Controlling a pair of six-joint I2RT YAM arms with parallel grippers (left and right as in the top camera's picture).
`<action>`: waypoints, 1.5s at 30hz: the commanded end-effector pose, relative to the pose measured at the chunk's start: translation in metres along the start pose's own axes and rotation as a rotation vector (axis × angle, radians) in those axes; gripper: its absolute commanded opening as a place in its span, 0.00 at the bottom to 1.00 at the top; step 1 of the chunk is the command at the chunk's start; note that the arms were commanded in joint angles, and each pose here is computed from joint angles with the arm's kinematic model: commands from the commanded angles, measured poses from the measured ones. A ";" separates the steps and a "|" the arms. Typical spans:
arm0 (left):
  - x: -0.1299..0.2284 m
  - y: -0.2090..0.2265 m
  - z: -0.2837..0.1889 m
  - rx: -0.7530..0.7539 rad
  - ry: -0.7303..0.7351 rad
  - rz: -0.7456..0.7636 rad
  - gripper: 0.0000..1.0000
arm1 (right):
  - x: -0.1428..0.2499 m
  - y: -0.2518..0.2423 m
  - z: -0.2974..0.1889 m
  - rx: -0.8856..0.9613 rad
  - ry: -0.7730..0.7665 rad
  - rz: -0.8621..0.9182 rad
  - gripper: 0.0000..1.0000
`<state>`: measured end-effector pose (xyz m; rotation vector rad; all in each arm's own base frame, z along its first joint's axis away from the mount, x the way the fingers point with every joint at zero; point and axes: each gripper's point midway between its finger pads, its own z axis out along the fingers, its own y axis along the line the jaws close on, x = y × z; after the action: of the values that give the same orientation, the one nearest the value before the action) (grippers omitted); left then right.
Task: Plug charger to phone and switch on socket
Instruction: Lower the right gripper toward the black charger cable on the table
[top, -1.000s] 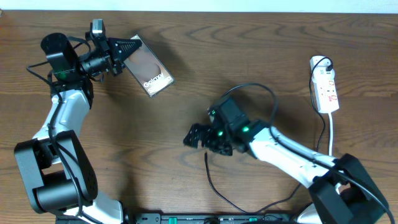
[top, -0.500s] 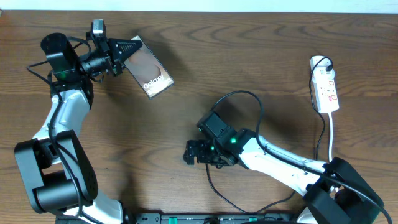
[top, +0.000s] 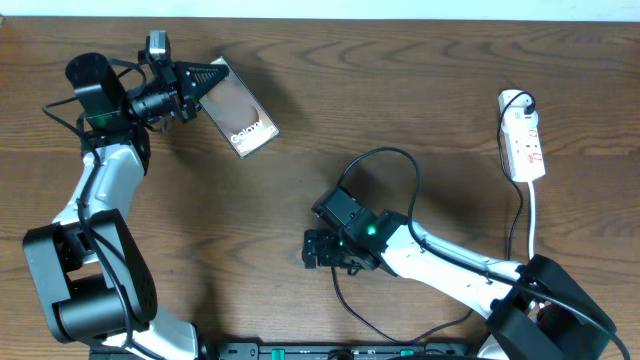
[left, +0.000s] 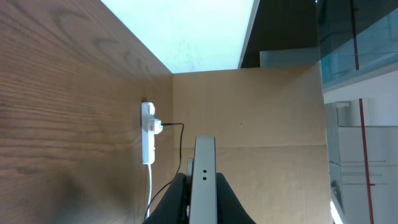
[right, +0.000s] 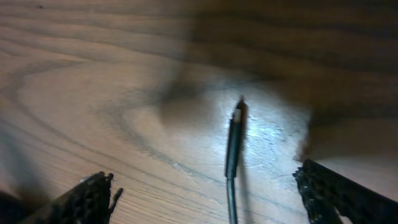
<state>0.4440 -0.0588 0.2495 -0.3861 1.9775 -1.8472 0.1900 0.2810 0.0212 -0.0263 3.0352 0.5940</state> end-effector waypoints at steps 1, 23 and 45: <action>0.001 -0.010 0.000 0.014 0.020 0.046 0.07 | 0.001 -0.003 0.001 0.027 -0.002 0.015 0.87; 0.001 -0.010 0.000 0.014 0.020 0.049 0.07 | 0.011 -0.010 0.016 0.073 0.047 0.042 0.25; 0.001 -0.010 0.000 0.014 0.020 0.050 0.07 | 0.007 -0.011 0.014 0.071 0.039 0.058 0.01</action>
<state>0.4439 -0.0588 0.2495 -0.3777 1.9764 -1.8428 0.1785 0.2750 0.0031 0.0325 3.1099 0.5026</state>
